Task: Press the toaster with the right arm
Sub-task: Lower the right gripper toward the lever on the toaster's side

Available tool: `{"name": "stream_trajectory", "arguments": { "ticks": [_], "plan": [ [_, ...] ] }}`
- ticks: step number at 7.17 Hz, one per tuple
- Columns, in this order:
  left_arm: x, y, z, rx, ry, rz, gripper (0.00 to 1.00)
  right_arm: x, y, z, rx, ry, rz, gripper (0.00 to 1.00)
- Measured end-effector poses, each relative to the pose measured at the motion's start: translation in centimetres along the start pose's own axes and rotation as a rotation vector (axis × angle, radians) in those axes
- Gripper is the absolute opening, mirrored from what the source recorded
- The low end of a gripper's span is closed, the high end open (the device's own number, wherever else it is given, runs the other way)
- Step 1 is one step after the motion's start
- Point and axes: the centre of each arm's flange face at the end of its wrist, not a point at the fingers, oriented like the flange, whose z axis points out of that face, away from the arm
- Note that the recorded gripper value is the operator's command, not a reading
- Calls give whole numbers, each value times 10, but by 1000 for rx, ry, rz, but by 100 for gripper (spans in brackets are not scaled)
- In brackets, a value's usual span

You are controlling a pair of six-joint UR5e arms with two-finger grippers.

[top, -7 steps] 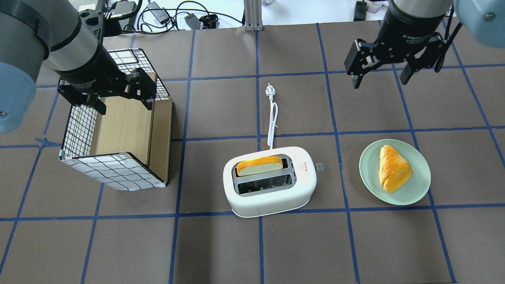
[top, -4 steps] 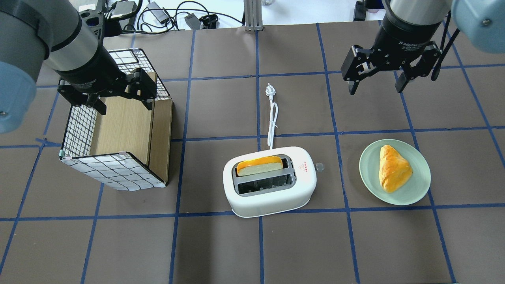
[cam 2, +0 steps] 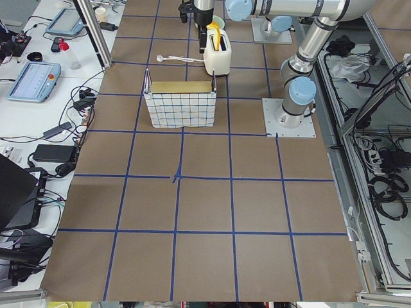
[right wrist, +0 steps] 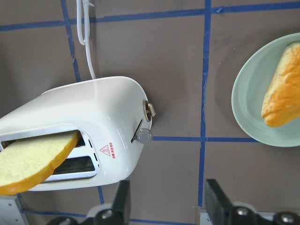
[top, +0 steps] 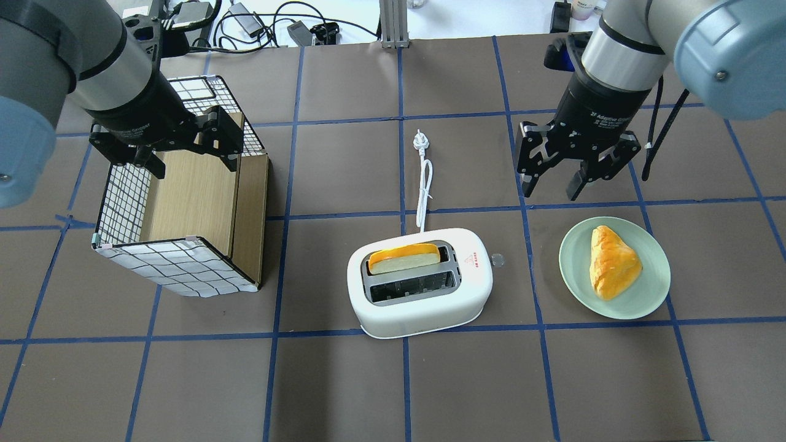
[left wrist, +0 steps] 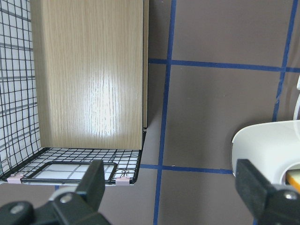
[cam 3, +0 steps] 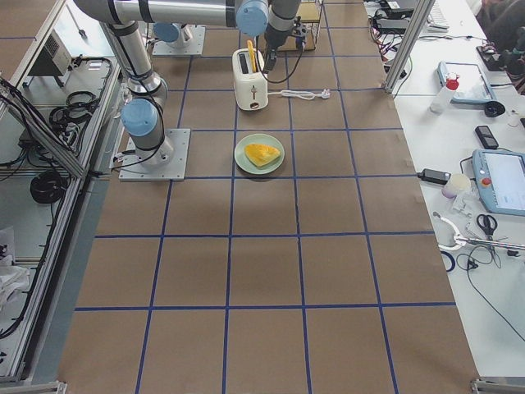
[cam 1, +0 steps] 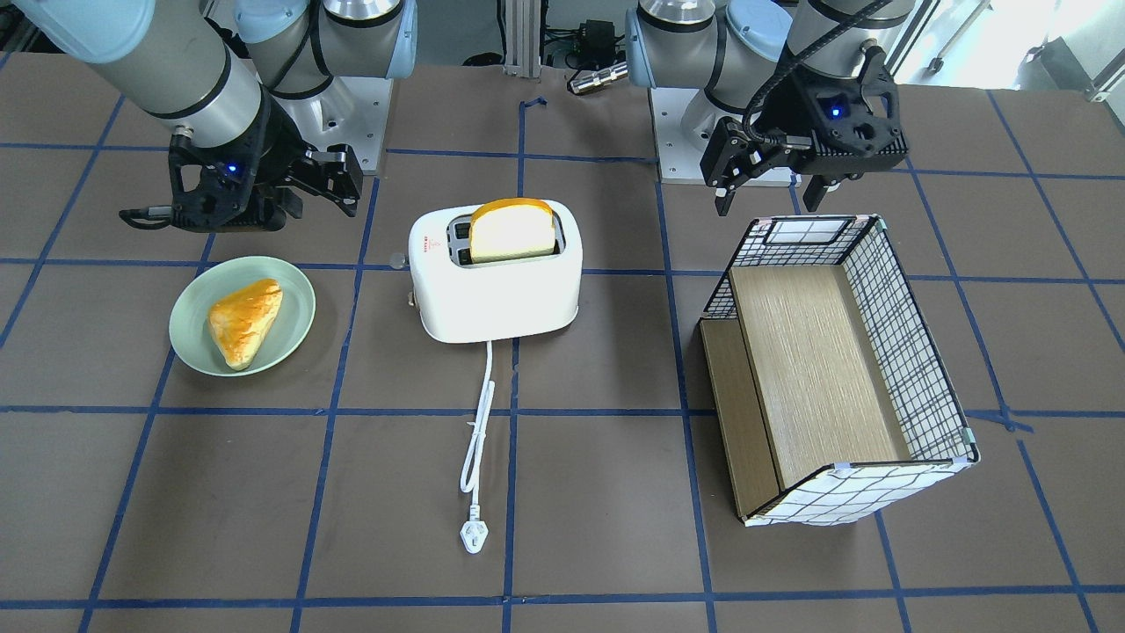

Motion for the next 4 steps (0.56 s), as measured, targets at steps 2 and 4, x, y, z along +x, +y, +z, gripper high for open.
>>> {"name": "stream_trajectory", "arguments": {
  "ticks": [2,4],
  "plan": [
    [0,0,0,0,0,0,100,3,7,26,-100,-9,14,0],
    [0,0,0,0,0,0,100,5,11,53,-150,-30,27,0]
  ]
}}
